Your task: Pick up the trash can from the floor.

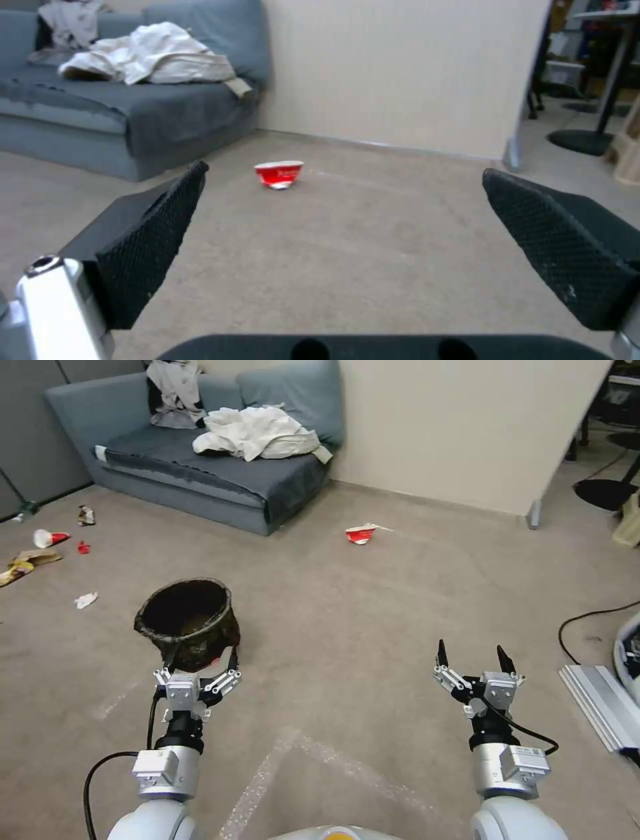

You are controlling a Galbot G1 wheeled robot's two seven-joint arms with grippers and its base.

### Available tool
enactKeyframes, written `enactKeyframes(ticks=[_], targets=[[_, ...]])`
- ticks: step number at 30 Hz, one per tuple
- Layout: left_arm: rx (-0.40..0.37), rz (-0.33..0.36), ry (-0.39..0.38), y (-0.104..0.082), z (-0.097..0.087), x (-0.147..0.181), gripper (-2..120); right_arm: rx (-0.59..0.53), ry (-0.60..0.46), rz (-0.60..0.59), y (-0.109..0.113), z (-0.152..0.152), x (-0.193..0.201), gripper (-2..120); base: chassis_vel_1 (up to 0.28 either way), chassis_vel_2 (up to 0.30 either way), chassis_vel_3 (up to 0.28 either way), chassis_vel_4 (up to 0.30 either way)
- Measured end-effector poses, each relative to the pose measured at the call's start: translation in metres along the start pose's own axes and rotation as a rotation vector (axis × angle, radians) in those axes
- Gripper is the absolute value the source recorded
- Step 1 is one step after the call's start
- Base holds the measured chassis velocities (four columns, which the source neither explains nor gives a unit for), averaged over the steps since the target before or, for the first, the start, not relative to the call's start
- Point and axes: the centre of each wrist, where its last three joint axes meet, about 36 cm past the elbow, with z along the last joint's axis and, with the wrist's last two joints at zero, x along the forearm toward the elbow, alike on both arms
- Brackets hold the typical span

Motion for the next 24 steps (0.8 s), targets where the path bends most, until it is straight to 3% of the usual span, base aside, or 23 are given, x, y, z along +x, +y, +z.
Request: enactKeyframes(ticks=[24], targets=[[0.005, 0.020, -0.007, -0.0029, 0.0042, 0.0014, 100, 0.003, 0.009, -0.001, 0.0005, 0.0002, -0.0014, 100, 0.078, 0.072, 0.071, 0.073]])
